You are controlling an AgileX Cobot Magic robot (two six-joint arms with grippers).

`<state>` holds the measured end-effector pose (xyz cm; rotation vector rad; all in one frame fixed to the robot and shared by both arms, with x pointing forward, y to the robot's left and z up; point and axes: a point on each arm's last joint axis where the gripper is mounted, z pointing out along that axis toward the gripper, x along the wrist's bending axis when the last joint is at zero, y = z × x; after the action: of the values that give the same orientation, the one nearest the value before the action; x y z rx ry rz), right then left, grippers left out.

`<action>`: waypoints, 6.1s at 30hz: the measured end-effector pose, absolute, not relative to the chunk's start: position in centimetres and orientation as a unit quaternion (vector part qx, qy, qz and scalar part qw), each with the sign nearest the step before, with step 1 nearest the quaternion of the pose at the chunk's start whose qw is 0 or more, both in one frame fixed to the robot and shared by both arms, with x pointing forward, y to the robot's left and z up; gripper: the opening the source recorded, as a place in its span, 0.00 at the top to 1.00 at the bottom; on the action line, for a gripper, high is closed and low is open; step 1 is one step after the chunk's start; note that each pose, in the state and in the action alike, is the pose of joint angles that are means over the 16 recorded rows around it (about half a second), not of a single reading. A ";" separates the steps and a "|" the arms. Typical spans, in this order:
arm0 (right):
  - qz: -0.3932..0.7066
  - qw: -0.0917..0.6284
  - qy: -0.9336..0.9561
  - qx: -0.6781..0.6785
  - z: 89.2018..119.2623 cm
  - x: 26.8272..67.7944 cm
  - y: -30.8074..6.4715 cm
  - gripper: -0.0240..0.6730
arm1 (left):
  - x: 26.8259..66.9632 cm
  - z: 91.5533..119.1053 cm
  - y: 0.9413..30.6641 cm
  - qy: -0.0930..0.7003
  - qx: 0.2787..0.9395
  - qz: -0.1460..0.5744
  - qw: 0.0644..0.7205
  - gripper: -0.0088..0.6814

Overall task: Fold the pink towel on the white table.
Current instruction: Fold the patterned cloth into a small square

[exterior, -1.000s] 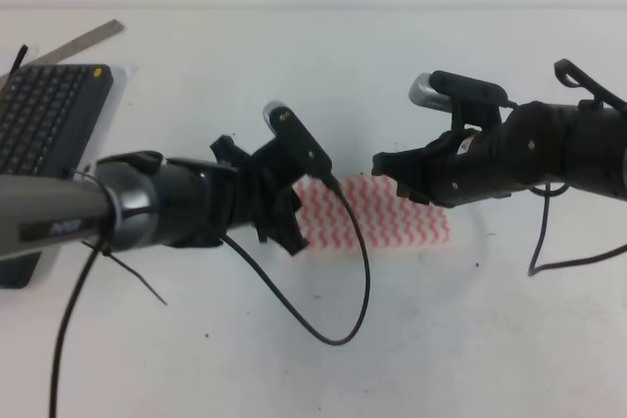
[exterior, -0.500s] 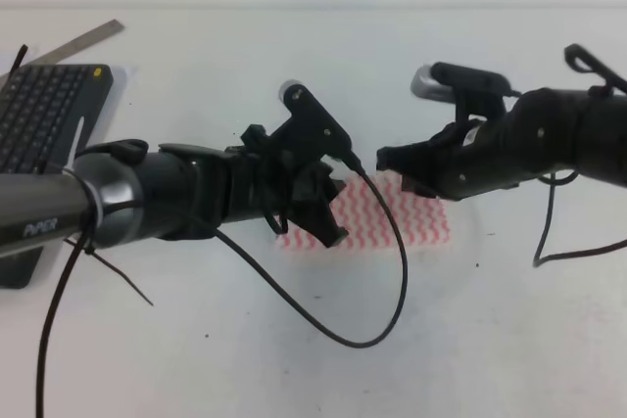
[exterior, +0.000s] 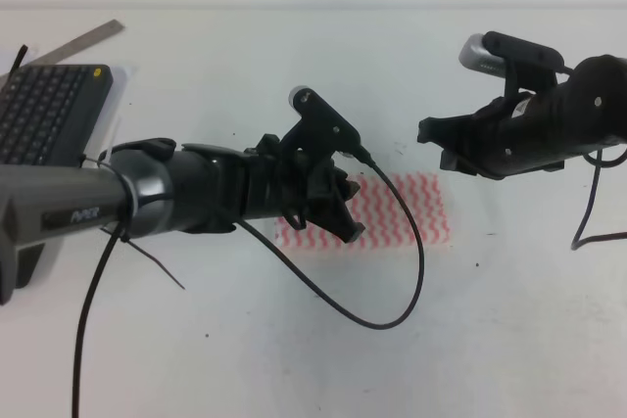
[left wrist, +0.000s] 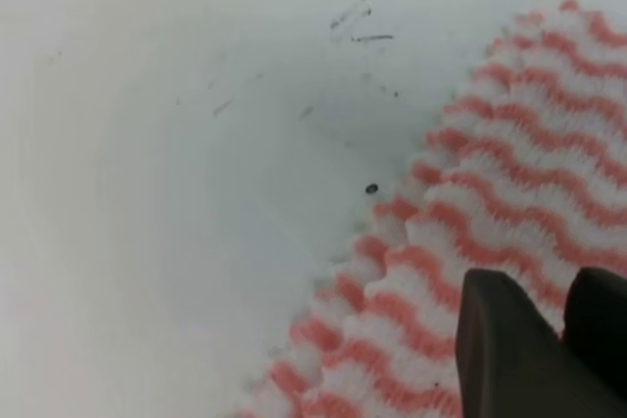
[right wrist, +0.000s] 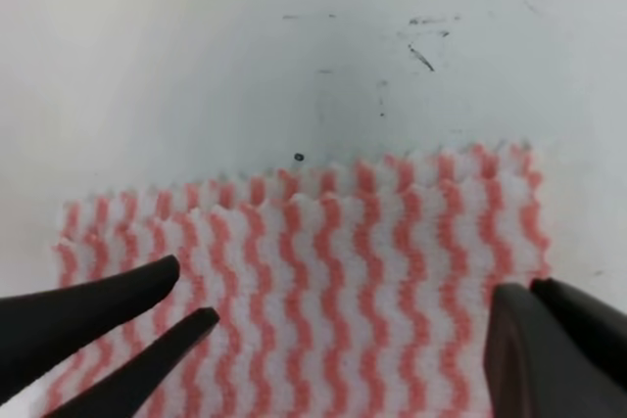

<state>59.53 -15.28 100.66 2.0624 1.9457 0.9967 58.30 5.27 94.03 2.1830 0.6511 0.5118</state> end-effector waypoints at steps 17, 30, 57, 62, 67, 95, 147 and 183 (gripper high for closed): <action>0.333 0.070 0.645 0.684 100.8 59.5 -15.3 0.99 | 58.6 92.1 5.2 0.294 0.858 0.181 0.379 0.80; 0.332 0.069 0.645 0.684 100.8 59.5 -15.3 0.99 | 58.7 91.7 5.6 0.324 0.853 0.183 0.366 0.80; 0.330 0.068 0.646 0.685 100.7 59.5 -15.3 0.99 | 57.8 92.0 6.5 0.330 0.855 0.194 0.350 0.80; 0.321 0.061 0.650 0.686 100.6 59.3 -15.4 0.99 | 57.7 93.1 6.6 0.334 0.848 0.199 0.361 0.80; 0.297 0.047 0.661 0.687 100.6 58.7 -15.4 0.99 | 57.3 94.3 6.7 0.343 0.838 0.196 0.377 0.80; 0.253 -0.016 0.703 0.664 99.8 57.9 -14.8 0.51 | 56.3 92.9 8.3 0.393 0.831 0.185 0.348 0.80; 0.225 -0.013 0.716 0.661 95.4 61.7 -13.6 0.50 | 56.6 91.8 8.6 0.401 0.833 0.177 0.338 0.80; 0.232 -0.001 0.711 0.664 94.3 62.4 -13.5 0.51 | 56.5 91.8 8.4 0.398 0.833 0.167 0.345 0.80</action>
<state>62.42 -13.47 94.28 2.0869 2.2356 0.7286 56.52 8.43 91.82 2.1635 1.0328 0.4342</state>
